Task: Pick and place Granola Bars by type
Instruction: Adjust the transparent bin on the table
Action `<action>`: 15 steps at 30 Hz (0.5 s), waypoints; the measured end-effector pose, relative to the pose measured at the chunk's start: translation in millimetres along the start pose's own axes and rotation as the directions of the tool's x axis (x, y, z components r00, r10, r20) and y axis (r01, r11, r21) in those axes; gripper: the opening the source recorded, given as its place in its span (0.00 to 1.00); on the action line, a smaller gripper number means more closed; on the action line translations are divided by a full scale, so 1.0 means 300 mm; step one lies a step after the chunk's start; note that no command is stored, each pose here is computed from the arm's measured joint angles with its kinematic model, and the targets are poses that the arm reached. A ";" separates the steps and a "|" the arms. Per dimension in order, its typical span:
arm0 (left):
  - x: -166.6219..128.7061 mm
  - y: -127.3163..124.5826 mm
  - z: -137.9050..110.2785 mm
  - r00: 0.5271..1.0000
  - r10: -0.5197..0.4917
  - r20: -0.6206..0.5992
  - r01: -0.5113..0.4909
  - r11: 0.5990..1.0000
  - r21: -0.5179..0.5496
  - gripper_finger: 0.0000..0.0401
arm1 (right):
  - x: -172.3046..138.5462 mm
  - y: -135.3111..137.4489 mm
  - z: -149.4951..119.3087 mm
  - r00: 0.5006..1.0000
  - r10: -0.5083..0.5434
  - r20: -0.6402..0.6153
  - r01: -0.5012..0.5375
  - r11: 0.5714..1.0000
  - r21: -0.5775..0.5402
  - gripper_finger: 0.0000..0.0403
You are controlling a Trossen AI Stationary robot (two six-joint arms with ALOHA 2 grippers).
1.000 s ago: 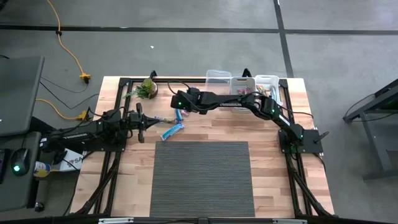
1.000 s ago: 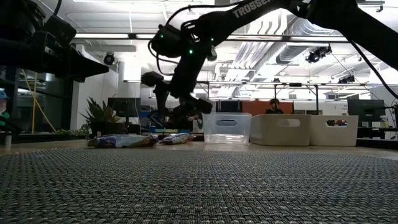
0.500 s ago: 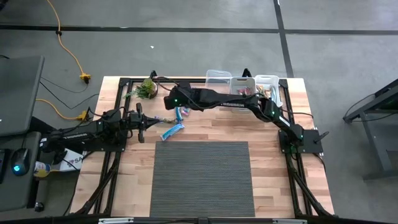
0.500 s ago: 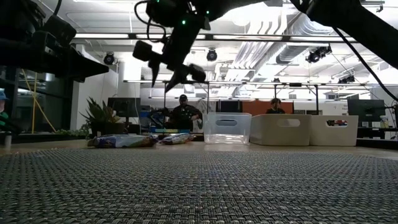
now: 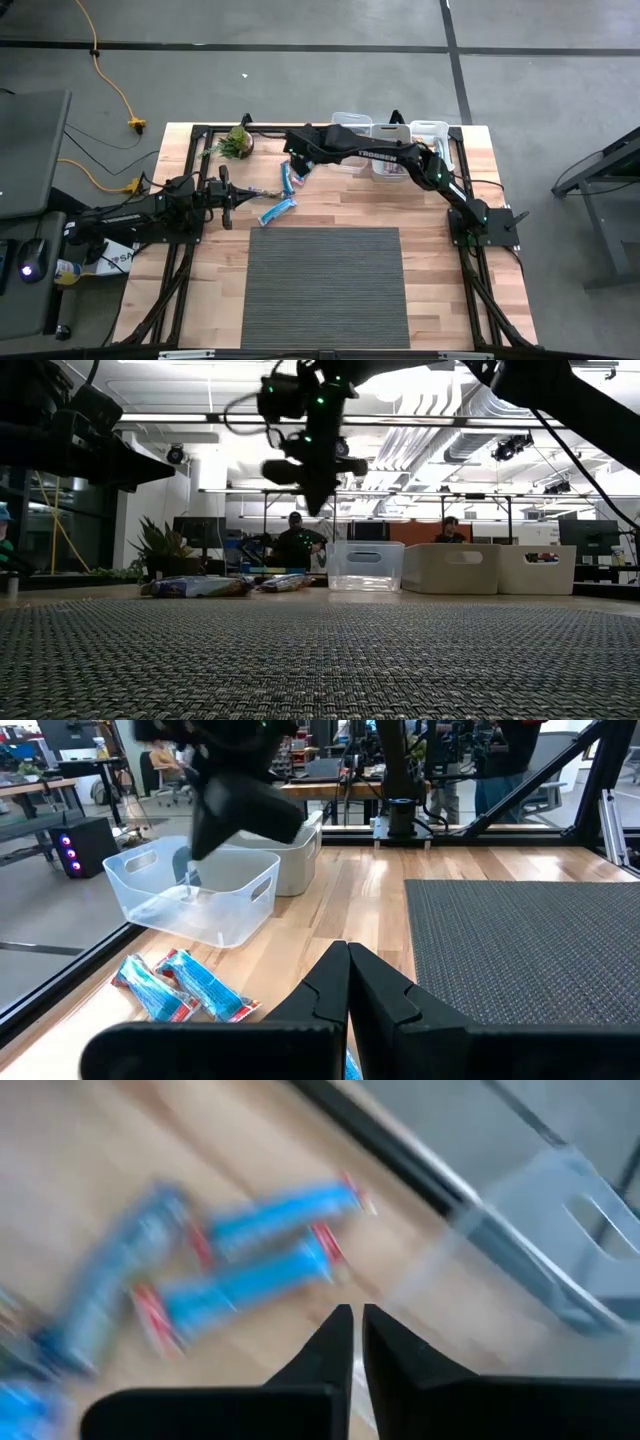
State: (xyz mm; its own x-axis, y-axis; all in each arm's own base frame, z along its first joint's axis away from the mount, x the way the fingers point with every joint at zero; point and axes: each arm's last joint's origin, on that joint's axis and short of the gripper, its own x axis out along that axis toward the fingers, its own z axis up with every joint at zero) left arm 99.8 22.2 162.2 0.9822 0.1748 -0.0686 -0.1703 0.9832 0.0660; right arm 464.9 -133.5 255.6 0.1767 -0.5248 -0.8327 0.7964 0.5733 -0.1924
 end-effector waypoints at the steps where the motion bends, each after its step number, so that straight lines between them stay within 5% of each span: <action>1: 0.000 0.000 0.000 1.000 0.000 0.000 0.000 1.000 0.000 0.00 | 0.004 -0.014 -0.008 0.999 -0.021 -0.037 0.019 0.999 -0.044 0.01; 7: 0.000 0.000 0.000 1.000 0.000 0.000 0.000 1.000 0.000 0.00 | 0.021 -0.067 -0.031 0.974 0.007 -0.226 -0.078 0.948 -0.307 0.07; 15: 0.000 0.000 0.000 1.000 0.000 0.000 0.000 1.000 0.000 0.00 | 0.037 -0.112 -0.030 0.948 0.025 -0.316 -0.172 0.878 -0.447 0.28</action>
State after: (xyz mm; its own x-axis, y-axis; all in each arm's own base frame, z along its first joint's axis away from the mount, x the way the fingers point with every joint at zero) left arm 99.8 22.2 162.1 0.9822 0.1748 -0.0690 -0.1703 0.9832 0.0660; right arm 434.9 -152.8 248.1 0.0045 -0.2844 -0.9587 0.4105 0.8747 -0.2576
